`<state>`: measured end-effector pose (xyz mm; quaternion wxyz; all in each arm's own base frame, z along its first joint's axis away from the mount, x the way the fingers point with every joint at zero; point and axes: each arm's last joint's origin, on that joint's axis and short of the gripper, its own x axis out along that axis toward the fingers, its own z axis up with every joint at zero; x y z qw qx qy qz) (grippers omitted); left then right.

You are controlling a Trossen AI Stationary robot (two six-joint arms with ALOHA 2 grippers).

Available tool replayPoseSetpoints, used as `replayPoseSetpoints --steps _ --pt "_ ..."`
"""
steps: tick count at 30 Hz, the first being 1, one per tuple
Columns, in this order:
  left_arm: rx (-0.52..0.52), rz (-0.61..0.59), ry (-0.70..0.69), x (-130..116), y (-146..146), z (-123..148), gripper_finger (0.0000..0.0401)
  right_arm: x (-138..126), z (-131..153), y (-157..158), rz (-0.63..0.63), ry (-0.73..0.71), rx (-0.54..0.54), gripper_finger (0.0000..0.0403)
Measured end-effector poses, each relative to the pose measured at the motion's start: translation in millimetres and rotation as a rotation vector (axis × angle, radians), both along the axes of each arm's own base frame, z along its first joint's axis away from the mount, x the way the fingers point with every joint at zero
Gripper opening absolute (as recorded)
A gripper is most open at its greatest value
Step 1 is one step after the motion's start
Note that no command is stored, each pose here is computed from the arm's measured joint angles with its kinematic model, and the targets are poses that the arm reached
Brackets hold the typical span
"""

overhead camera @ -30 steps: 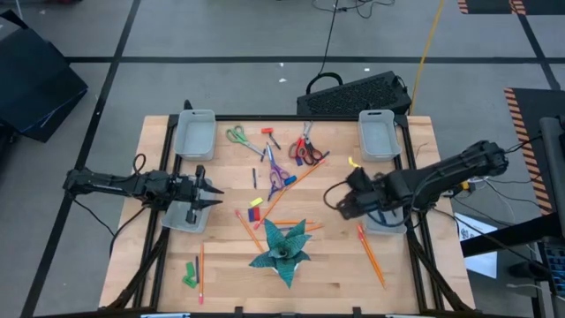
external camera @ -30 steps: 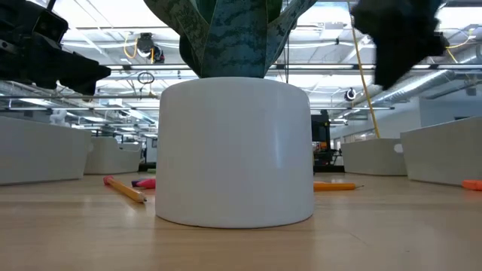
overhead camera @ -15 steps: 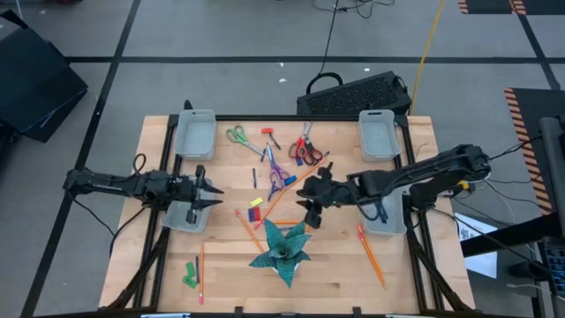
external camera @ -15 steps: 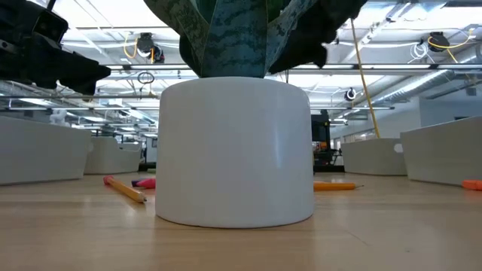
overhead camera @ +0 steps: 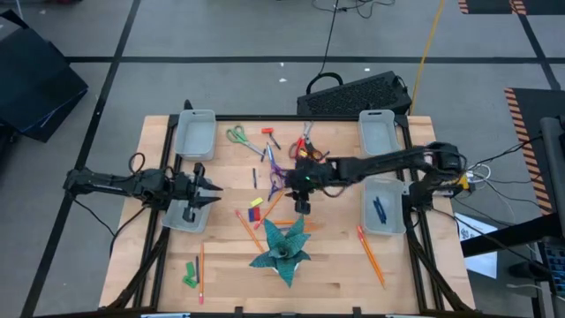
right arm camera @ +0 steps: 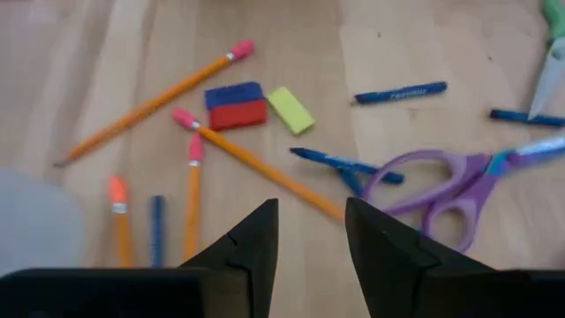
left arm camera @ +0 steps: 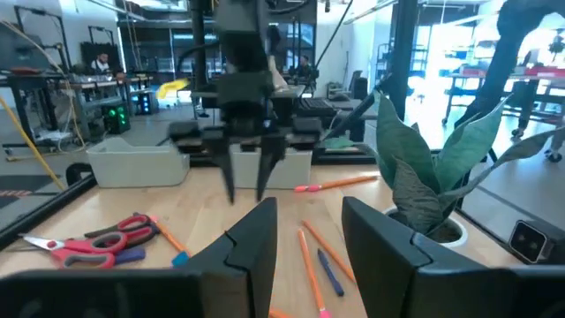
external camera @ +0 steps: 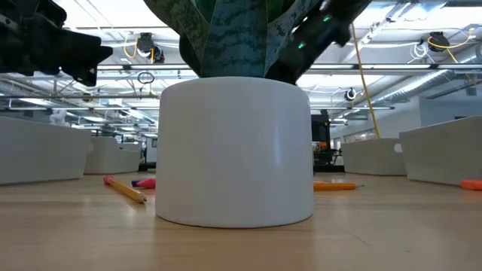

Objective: Sort crayons/erasers/pens/pencils in bins
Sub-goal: Put the blue crayon into the bottom right gray bin

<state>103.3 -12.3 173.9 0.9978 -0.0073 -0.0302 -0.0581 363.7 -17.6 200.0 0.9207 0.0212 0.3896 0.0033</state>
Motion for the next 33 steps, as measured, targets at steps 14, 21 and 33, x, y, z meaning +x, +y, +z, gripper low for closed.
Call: replayPoseSetpoints --steps 14,21,33 --pt "-0.096 0.005 0.055 0.3 0.2 -4.3 0.0134 67.7 -40.9 -34.5 0.322 0.063 -0.177 0.0208" --pt "-0.114 -0.001 0.079 0.8 -0.1 -6.2 0.0134 74.6 -69.2 -36.6 0.387 0.077 -0.235 0.0194" --pt "-0.113 0.003 0.088 1.5 0.0 -7.1 0.0134 80.8 -86.1 -35.7 0.452 0.057 -0.291 0.0138"
